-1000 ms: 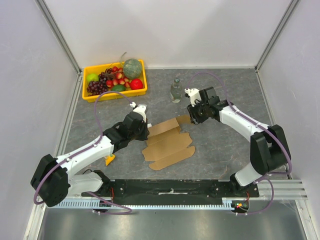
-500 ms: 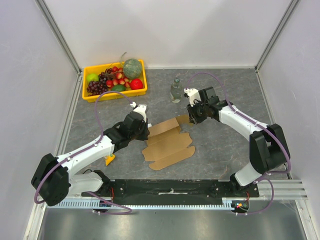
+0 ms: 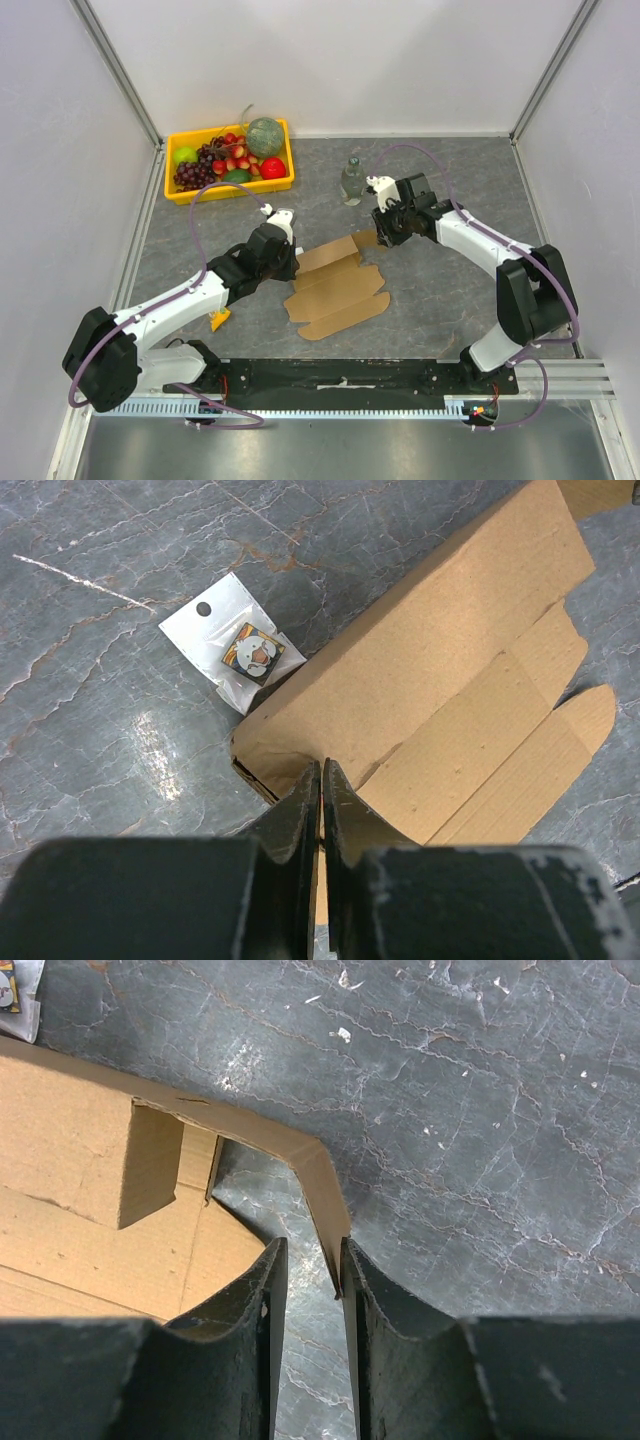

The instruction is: Fold the paper box

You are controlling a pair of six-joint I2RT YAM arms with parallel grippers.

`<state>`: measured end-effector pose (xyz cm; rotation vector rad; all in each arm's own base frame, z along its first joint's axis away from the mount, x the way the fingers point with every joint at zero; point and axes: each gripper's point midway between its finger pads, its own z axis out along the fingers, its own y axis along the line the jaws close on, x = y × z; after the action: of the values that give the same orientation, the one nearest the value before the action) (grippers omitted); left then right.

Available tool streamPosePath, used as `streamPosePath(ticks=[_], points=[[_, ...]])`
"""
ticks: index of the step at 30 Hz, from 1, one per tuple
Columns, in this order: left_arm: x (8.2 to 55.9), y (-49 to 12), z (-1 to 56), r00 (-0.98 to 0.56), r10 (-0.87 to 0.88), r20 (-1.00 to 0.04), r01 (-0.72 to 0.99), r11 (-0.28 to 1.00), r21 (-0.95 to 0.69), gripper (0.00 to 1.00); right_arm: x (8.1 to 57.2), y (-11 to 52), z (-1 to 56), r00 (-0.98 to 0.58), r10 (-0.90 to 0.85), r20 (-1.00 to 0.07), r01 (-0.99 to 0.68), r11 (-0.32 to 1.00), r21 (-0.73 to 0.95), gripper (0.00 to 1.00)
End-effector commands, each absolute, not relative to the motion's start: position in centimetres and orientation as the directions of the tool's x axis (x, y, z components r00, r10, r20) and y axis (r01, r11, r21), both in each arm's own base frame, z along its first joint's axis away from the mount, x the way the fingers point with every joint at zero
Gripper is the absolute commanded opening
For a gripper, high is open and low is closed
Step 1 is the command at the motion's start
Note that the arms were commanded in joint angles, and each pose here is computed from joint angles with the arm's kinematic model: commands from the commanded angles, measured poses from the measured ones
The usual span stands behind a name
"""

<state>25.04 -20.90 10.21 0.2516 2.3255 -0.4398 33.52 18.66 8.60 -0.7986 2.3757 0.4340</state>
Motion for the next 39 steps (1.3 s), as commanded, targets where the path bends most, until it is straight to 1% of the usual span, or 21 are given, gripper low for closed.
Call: streamPosePath(ticks=[1,11,15,18,24,27,34,39], points=[[24.4,-20.4,8.9,-0.742,0.048,-0.668,0.273,0.933,-0.235,0.09,35.5,19.7,10.4,-0.595,-0.436,-0.676,-0.649,0.756,0.084,0.34],[24.4,-20.3,8.7,-0.743,0.05,-0.668,0.27,0.935,-0.231,0.09,35.9,20.4,10.4,-0.591,-0.438,-0.677,-0.66,0.746,0.093,0.31],[24.4,-20.3,8.8,-0.741,0.048,-0.67,0.27,0.934,-0.232,0.09,36.0,20.7,10.2,-0.594,-0.441,-0.672,-0.662,0.744,0.096,0.28],[24.3,-20.3,8.7,-0.743,0.049,-0.668,0.271,0.934,-0.232,0.09,35.9,20.7,10.1,-0.593,-0.445,-0.671,-0.661,0.744,0.091,0.24],[24.4,-20.4,8.7,-0.743,0.051,-0.667,0.273,0.934,-0.232,0.09,35.5,20.1,9.9,-0.604,-0.454,-0.655,-0.648,0.758,0.073,0.21],[24.4,-20.3,8.7,-0.743,0.05,-0.667,0.271,0.934,-0.232,0.09,35.4,19.7,9.7,-0.609,-0.457,-0.648,-0.639,0.767,0.061,0.18],[24.3,-20.4,8.7,-0.744,0.051,-0.667,0.272,0.934,-0.232,0.09,35.0,20.1,10.6,-0.614,-0.445,-0.652,-0.633,0.771,0.07,0.05],[24.4,-20.3,8.7,-0.743,0.046,-0.668,0.266,0.936,-0.231,0.09,34.6,20.6,11.4,-0.619,-0.447,-0.646,-0.635,0.768,0.077,0.01]])
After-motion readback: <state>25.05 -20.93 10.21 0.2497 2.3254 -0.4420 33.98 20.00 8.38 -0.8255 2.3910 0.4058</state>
